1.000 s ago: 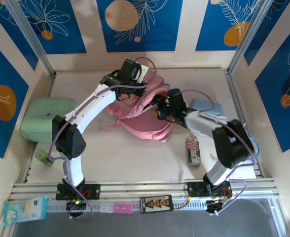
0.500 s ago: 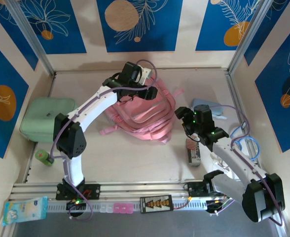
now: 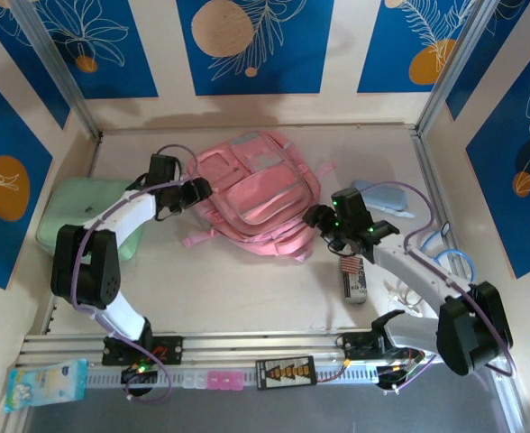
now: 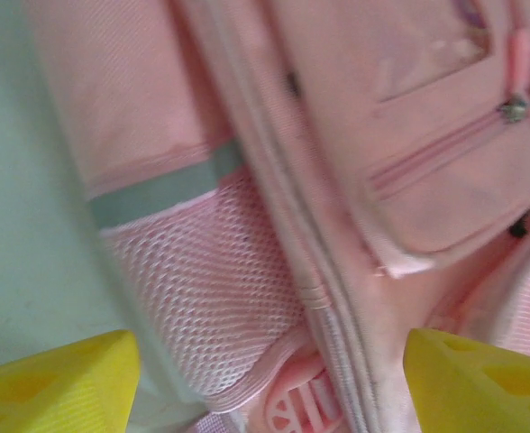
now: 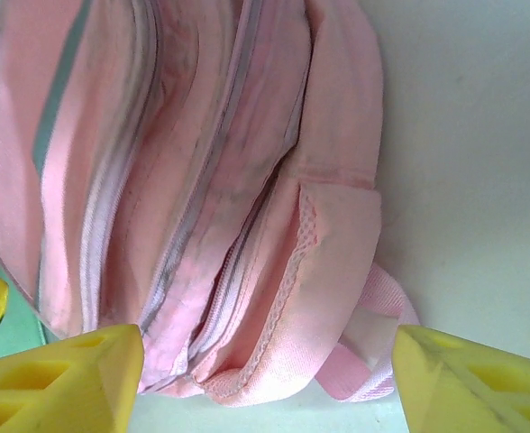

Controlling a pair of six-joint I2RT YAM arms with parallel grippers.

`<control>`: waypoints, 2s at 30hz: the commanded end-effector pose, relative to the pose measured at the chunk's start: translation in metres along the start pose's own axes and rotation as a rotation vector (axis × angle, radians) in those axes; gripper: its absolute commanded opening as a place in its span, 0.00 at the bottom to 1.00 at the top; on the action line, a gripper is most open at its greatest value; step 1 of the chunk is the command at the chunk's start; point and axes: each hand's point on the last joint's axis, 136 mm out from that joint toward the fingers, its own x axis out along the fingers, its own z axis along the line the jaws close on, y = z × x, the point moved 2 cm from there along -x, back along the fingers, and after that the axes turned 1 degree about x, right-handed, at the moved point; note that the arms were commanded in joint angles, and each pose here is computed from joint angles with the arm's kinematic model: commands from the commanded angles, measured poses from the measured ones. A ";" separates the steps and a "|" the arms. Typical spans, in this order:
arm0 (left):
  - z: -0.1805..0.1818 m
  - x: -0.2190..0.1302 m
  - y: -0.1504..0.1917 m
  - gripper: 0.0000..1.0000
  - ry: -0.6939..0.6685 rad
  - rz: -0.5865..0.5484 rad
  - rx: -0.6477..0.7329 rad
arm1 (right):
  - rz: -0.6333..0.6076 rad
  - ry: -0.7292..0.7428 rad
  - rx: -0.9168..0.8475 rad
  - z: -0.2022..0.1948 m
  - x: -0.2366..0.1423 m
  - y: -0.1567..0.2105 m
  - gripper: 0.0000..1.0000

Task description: Pack books, pencil case, and school supplies into a backpack

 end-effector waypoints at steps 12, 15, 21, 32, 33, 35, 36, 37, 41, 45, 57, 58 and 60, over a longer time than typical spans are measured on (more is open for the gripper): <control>0.032 0.038 -0.016 0.62 -0.098 -0.039 -0.070 | 0.092 0.151 -0.020 -0.009 0.024 0.019 0.71; 0.038 0.039 -0.013 0.60 -0.115 -0.047 -0.075 | 0.092 0.159 -0.015 -0.012 0.026 0.019 0.71; 0.039 0.047 -0.009 0.46 -0.095 -0.032 -0.089 | 0.112 0.178 -0.021 -0.011 0.033 0.020 0.68; 0.036 0.052 -0.010 0.10 -0.044 -0.031 -0.134 | 0.096 0.172 -0.058 -0.008 0.050 0.006 0.65; 0.035 0.049 -0.010 0.06 -0.038 -0.034 -0.132 | 0.092 0.170 -0.062 -0.007 0.053 0.002 0.65; 0.030 0.043 -0.009 0.00 -0.018 -0.033 -0.117 | 0.091 0.157 -0.073 -0.003 0.061 -0.009 0.63; 0.028 0.039 -0.009 0.00 -0.012 -0.030 -0.110 | 0.096 0.151 -0.068 0.000 0.063 -0.014 0.63; 0.027 0.034 -0.006 0.00 -0.013 -0.021 -0.107 | 0.112 0.130 -0.069 0.006 0.067 -0.020 0.63; 0.022 0.017 0.007 0.00 0.026 -0.006 -0.116 | 0.130 0.082 -0.132 0.032 0.083 -0.041 0.63; 0.007 0.007 0.022 0.00 0.103 0.026 -0.137 | 0.169 0.072 -0.162 0.043 0.108 -0.057 0.62; -0.050 -0.005 0.025 0.00 0.216 0.029 -0.108 | -0.007 0.150 -0.222 0.030 0.035 -0.107 0.62; -0.054 -0.006 0.023 0.00 0.226 0.022 -0.119 | -0.020 0.149 -0.240 0.031 0.023 -0.105 0.62; -0.059 -0.008 0.021 0.00 0.228 0.005 -0.150 | -0.027 0.138 -0.272 0.036 0.005 -0.096 0.62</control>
